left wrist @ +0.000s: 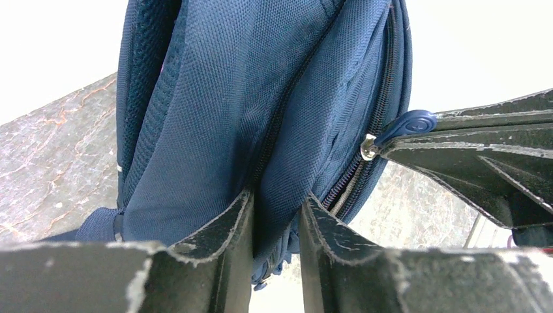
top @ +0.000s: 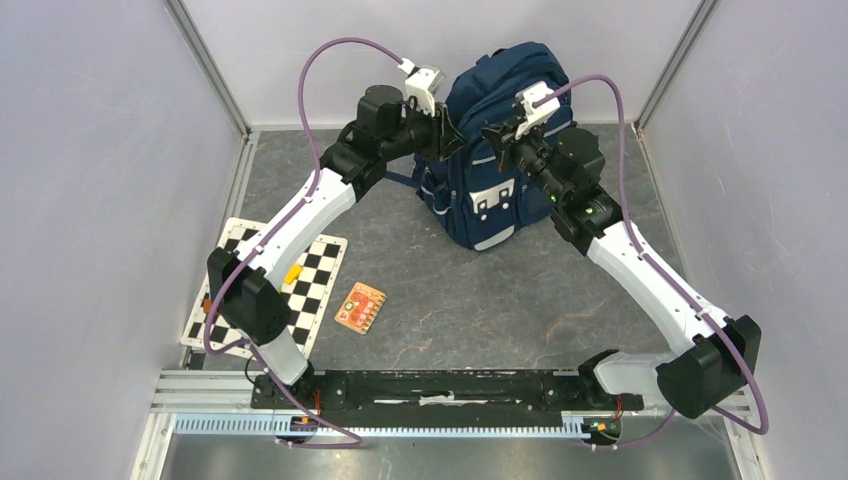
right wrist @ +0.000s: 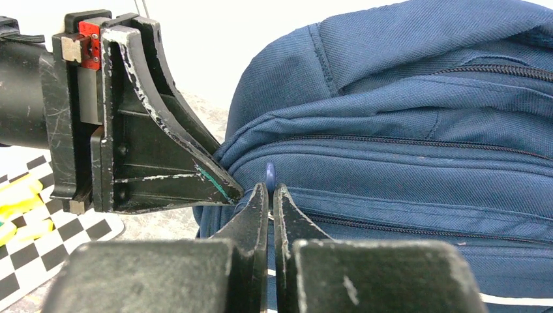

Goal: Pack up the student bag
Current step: Zip the student bag at the center of the board, then unzip the student bag at the center of the board.

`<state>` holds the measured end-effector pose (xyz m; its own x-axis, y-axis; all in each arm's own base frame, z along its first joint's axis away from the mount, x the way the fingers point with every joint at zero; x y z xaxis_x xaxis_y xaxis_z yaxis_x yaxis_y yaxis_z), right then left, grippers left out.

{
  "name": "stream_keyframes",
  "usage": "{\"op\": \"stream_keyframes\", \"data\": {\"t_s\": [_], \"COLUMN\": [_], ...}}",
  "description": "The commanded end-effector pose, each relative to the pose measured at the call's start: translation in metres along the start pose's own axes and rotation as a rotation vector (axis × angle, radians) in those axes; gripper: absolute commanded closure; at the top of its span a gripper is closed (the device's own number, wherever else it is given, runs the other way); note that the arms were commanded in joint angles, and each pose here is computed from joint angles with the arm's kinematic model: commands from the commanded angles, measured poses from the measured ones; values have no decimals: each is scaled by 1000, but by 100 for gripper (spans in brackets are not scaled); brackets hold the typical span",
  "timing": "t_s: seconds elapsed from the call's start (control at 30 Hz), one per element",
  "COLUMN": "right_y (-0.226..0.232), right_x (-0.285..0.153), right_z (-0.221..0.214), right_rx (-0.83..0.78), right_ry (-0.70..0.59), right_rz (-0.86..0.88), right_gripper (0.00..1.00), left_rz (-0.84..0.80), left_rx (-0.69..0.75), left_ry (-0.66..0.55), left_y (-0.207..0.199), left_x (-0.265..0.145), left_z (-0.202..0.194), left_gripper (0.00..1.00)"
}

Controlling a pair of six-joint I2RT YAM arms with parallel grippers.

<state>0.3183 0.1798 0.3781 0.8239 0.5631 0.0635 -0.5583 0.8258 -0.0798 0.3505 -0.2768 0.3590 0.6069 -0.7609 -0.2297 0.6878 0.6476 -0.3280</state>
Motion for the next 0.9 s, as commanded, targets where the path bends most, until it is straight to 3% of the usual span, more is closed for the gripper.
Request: {"op": "stream_keyframes", "data": {"t_s": [0.0, 0.07, 0.2, 0.3, 0.4, 0.57, 0.87], "right_y": [4, 5, 5, -10, -28, -52, -110], "right_x": [-5, -5, -5, -11, -23, -35, -40], "right_z": [12, 15, 15, 12, 13, 23, 15], "right_rx": [-6, -13, -13, -8, -32, -60, -2], "right_ry": [-56, -63, -49, -16, 6, 3, 14], "right_rz": [-4, 8, -13, -172, -354, -524, -614], "right_gripper": [100, 100, 100, 100, 100, 100, 100], "left_rz": [-29, -32, -47, -48, -50, -50, -29], "left_rx": [26, 25, 28, 30, 27, 37, 56], "left_ry": [-43, -43, -49, -66, -62, -56, -37], "left_y": [0, 1, 0, 1, 3, 6, 10], "left_x": [-1, -2, -4, -7, -8, -13, -18], "left_z": [8, 8, 10, 11, 10, 7, 1], "left_gripper": [68, 74, 76, 90, 98, 98, 98]}}
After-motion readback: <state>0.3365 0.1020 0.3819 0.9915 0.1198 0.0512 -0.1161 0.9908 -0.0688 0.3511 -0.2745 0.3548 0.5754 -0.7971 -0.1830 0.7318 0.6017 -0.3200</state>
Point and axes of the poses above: each gripper's point midway between its finger pads, its own x axis out along the fingers, its own y axis along the line the jaws close on, z = x × y, the point moved 8 cm from there along -x, back along the fingers, and after that the axes turned 2 degrees about -x, right-handed, at the moved point
